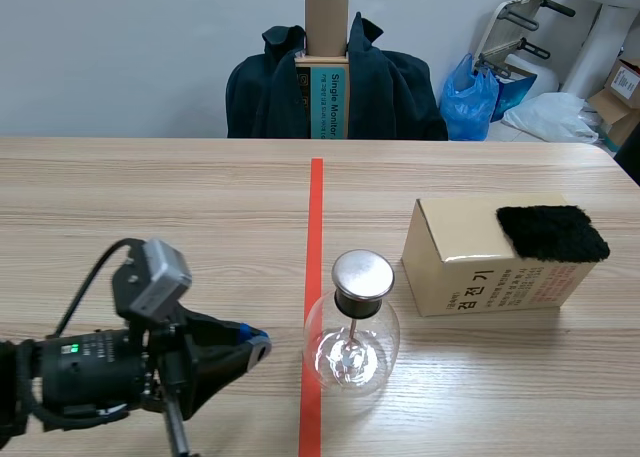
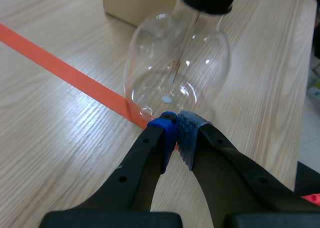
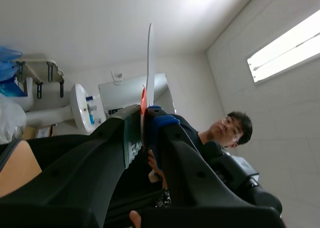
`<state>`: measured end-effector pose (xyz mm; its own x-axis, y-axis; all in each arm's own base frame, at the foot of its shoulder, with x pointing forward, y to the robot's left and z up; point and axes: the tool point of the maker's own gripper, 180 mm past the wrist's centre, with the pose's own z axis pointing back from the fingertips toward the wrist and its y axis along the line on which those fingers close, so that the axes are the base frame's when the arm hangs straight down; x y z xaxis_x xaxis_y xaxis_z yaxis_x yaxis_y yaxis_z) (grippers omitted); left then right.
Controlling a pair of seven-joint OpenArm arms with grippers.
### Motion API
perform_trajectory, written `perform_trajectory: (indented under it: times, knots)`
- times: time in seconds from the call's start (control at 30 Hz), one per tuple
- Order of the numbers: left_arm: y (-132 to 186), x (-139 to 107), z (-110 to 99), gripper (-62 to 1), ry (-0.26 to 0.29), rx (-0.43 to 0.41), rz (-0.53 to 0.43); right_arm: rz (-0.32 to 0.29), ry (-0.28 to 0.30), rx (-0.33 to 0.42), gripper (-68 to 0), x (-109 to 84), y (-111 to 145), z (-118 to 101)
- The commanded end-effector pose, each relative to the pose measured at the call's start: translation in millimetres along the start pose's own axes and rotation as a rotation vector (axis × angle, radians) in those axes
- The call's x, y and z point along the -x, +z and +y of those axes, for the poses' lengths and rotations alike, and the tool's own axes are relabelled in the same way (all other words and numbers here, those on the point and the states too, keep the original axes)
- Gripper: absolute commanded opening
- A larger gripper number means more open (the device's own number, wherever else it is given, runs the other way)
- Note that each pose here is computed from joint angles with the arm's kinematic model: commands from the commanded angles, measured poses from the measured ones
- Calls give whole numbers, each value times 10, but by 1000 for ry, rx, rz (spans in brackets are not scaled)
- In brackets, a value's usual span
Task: Do the electroscope experiment.
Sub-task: 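Move the plate toward and away from the electroscope, then rub the plate on the fur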
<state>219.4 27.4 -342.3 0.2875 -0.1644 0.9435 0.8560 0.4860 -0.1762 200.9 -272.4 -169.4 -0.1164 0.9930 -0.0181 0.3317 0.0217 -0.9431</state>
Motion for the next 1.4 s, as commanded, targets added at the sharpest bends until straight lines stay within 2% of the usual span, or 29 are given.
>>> perform_trajectory:
  times: [0.0,0.13,0.33,0.37,0.4,0.43,0.53,0.7,0.9,1.1,1.23,1.37]
  knots:
    - [129,-200,-49,-580,-12,5,-72,17,20,20,-669,66,-29,-79]
    - [424,-423,-191,-580,-35,5,-150,41,39,0,-669,108,-28,-44]
    - [728,-550,-288,-579,-53,-38,-170,31,67,-34,-669,91,-27,19]
    - [755,-563,-278,-560,-56,-47,-170,31,66,-34,-669,92,-28,18]
    - [776,-571,-266,-505,-59,-55,-170,31,60,-40,-669,93,-30,29]
    - [795,-575,-252,-411,-61,-62,-169,35,48,-49,-669,100,-33,47]
    - [828,-564,-221,1,-67,-78,-163,43,11,-93,-669,115,-36,129]
    - [838,-604,-227,14,-67,-77,-186,63,15,-138,-669,144,-146,360]
    - [836,-598,-227,14,-67,-77,-183,80,18,-229,-669,117,-252,852]
    - [835,-594,-229,14,-70,-76,-180,5,-1,-319,-669,-133,-303,1278]
    - [836,-594,-223,14,-71,-80,-180,-50,-18,-360,-669,-319,-282,1433]
    - [836,-593,-223,14,-71,-80,-180,-76,-40,-400,-669,-432,-227,1559]
